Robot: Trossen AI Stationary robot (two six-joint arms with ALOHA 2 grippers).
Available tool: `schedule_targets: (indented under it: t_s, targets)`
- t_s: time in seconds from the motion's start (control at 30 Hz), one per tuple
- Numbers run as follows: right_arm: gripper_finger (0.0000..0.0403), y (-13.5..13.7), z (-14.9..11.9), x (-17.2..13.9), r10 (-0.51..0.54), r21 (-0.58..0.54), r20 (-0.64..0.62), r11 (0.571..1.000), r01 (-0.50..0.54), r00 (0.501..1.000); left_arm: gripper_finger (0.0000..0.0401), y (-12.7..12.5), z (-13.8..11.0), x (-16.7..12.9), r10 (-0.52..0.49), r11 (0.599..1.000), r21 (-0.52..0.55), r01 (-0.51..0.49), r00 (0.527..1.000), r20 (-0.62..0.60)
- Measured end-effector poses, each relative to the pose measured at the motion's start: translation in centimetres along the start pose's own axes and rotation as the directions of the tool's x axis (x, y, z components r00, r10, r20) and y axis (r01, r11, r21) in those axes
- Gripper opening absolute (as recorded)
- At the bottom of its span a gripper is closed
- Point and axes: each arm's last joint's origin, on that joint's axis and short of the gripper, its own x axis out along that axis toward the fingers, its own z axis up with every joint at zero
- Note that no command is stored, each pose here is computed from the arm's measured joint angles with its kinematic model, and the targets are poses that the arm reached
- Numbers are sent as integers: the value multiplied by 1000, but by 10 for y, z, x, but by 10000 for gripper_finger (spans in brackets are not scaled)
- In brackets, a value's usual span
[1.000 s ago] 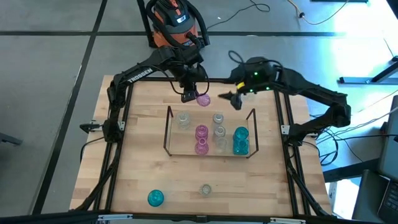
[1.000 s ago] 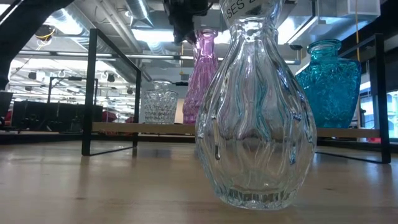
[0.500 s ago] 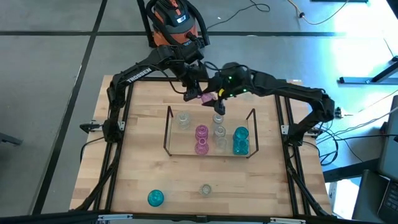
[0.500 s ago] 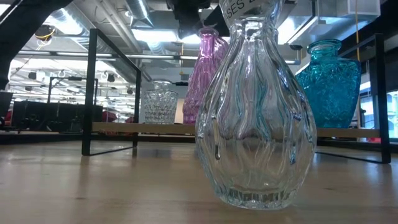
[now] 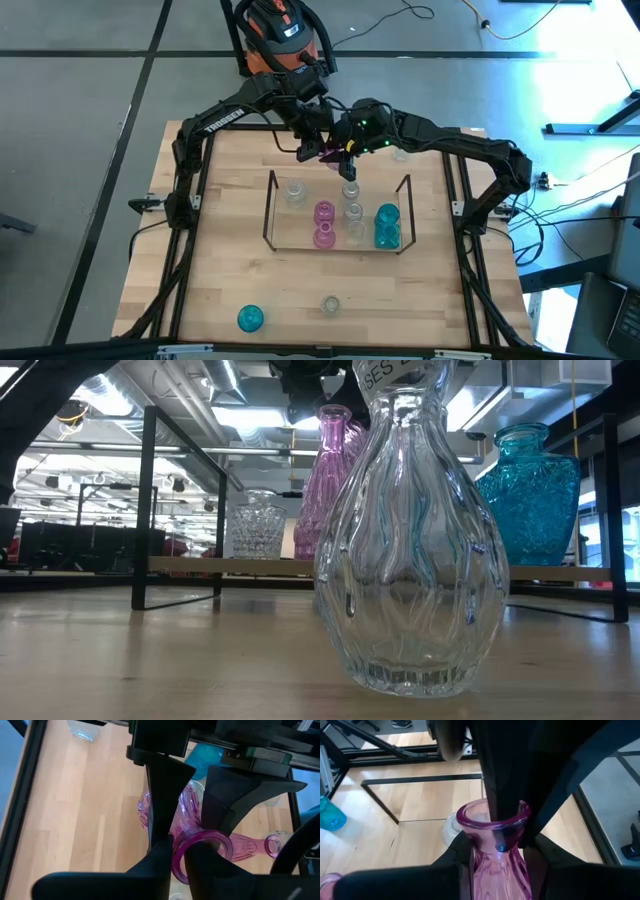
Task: Sort vases onto shelf
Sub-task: Put the violet vase aligned with the other violet vase on the shelf
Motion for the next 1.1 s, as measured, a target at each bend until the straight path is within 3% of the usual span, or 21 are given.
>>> schedule_targets:
  t_s: [0.2,0.47,0.53,0.67,0.83,1.1]
  targets:
    - [85,-5,1,-1,-3,30,16,1000,3,1000,56,6,-1,-11,20,1000,-9,-20,999,33]
    - [83,-5,11,-2,26,102,118,994,-38,993,60,4,-3,-54,98,995,-11,-97,985,140]
    - [69,-2,3,3,85,135,64,986,-93,994,60,4,-2,-76,161,986,-8,-164,961,224]
    - [69,-1,1,6,98,138,93,984,-110,991,60,2,-2,-110,272,960,-37,-278,892,361]
    - [69,-6,-4,12,38,168,102,984,-55,994,61,-7,-5,-142,290,954,-78,-291,823,489]
    - [69,-18,11,-8,-90,229,369,973,3,925,56,-20,-13,-146,208,976,-42,-212,865,457]
